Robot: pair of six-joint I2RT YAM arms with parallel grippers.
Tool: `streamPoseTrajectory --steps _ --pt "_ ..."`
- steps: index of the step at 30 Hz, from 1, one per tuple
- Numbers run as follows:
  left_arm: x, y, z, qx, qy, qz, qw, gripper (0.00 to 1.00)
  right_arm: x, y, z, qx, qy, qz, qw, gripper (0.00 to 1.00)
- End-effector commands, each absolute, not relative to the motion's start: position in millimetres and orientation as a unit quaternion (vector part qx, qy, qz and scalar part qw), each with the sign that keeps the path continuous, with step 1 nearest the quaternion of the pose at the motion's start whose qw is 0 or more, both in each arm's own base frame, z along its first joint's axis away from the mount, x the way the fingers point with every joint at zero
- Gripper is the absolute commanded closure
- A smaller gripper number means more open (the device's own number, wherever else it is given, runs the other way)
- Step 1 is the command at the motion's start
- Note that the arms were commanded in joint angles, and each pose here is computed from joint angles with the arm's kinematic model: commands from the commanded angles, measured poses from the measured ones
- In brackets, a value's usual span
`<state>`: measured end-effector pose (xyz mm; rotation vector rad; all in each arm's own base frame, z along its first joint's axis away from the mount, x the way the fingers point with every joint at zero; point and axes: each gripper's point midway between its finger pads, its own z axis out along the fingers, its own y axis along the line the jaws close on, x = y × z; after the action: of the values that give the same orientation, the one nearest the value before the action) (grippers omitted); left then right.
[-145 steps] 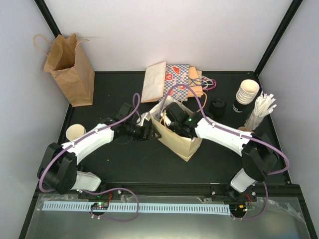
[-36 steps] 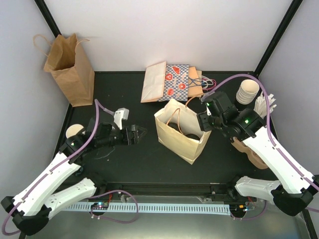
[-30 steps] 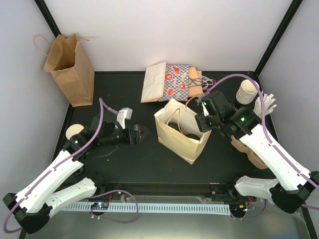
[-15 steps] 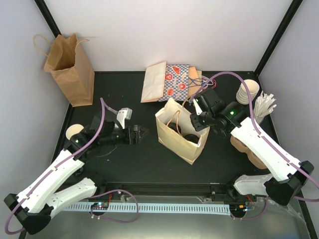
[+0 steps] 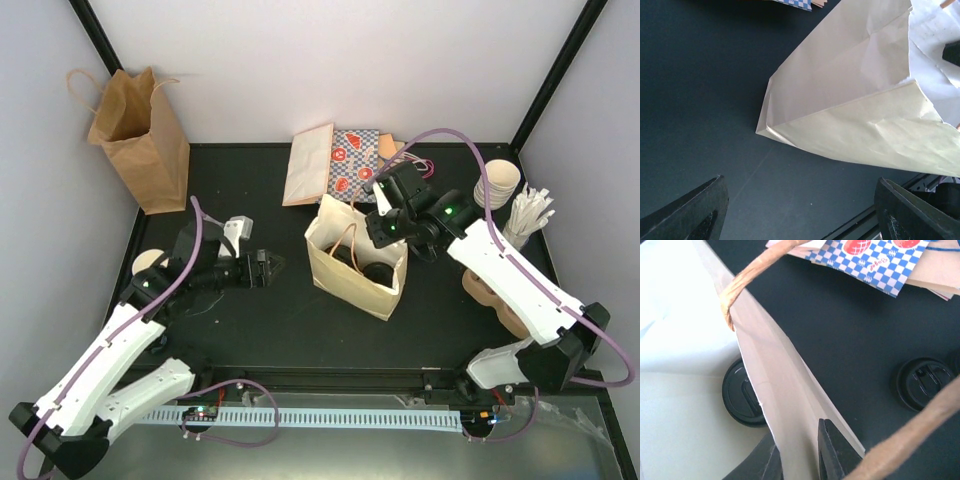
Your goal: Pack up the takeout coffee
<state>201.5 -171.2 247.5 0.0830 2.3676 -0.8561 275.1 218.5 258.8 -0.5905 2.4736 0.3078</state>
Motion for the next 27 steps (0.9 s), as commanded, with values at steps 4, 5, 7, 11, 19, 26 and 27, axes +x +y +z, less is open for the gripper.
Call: streamPoseTrajectory --steps 4,5,7,11,19,26,27 --pt "201 -157 256 0.036 0.894 -0.309 0.321 0.18 294 245 277 -0.202 0.915 0.165 0.308 0.81" --pt "201 -156 255 0.035 0.895 -0.308 0.322 0.18 296 247 275 -0.202 0.915 0.167 0.306 0.81" --pt "201 -153 254 0.036 0.896 -0.305 0.321 0.18 300 252 276 -0.199 0.915 0.172 0.306 0.81" --pt "203 -149 254 0.036 0.897 -0.301 0.323 0.18 307 258 274 -0.196 0.915 0.174 0.306 0.81" --pt "206 -142 253 0.036 0.898 -0.294 0.326 0.18 319 269 274 -0.194 0.915 0.177 0.305 0.80" --pt "210 -137 252 0.035 0.898 -0.286 0.331 0.18 329 275 271 -0.195 0.917 0.169 0.304 0.76" --pt "210 -136 252 0.035 0.899 -0.284 0.331 0.18 331 275 271 -0.194 0.917 0.167 0.305 0.71"
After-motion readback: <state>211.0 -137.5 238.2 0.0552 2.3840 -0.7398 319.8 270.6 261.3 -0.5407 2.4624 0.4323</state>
